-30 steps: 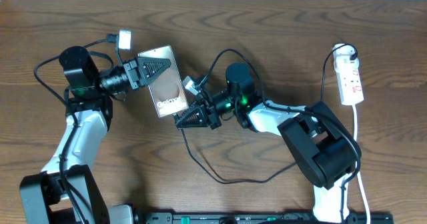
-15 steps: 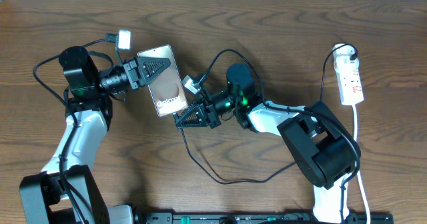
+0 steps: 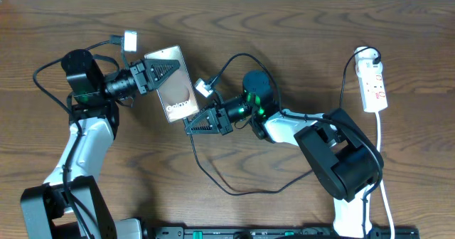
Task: Plug charger to phone and switch on socket
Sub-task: 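Push the connector into the phone's bottom port with the right gripper, then open the right gripper and withdraw it from the phone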
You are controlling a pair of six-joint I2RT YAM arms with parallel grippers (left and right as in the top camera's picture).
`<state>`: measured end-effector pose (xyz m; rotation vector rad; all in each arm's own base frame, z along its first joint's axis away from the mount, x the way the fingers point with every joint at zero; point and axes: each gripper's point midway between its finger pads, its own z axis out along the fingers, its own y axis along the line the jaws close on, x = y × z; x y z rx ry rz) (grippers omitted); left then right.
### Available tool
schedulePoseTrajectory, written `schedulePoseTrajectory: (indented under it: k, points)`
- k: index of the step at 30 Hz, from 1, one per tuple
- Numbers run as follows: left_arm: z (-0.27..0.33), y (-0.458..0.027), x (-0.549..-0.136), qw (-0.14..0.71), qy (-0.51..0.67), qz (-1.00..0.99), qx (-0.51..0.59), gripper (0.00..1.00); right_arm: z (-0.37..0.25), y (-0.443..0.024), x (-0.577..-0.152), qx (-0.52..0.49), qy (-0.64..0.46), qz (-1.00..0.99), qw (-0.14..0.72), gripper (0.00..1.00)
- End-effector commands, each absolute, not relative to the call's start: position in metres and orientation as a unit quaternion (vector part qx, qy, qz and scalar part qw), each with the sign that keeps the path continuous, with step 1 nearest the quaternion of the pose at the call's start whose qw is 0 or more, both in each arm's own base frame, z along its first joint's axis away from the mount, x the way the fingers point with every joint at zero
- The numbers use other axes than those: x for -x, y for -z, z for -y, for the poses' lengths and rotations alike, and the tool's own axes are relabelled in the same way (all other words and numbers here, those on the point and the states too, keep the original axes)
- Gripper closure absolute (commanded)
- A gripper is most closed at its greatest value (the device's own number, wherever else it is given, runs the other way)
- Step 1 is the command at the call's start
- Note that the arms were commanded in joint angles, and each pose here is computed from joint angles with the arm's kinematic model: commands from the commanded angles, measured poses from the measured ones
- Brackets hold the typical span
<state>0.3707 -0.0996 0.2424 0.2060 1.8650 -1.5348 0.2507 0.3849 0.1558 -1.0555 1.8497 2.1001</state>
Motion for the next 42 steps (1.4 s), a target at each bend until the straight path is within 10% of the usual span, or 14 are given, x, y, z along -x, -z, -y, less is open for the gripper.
schedulePoseTrajectory:
  k: [1,14,16,21,42]
  points:
    - [0.109,-0.245,-0.356,0.329,0.612,-0.710,-0.115,0.93,-0.394,-0.170,-0.286,0.301,-0.695,-0.636,0.152,0.99]
    - [0.109,-0.245,-0.354,0.325,0.615,-0.708,-0.120,0.92,-0.393,-0.176,-0.287,0.305,-0.698,-0.627,0.165,0.99]
    - [0.109,-0.245,-0.354,0.327,0.614,-0.709,-0.118,0.93,-0.393,-0.176,-0.287,0.304,-0.698,-0.627,0.163,0.82]
    - [0.105,-0.245,-0.356,0.332,0.611,-0.710,-0.113,0.92,-0.392,-0.176,-0.282,0.314,-0.699,-0.623,0.155,0.01]
    - [-0.029,-0.178,-0.384,0.353,0.495,-0.770,0.193,0.93,-0.341,-0.153,-0.343,0.208,-0.679,-0.688,0.149,0.01]
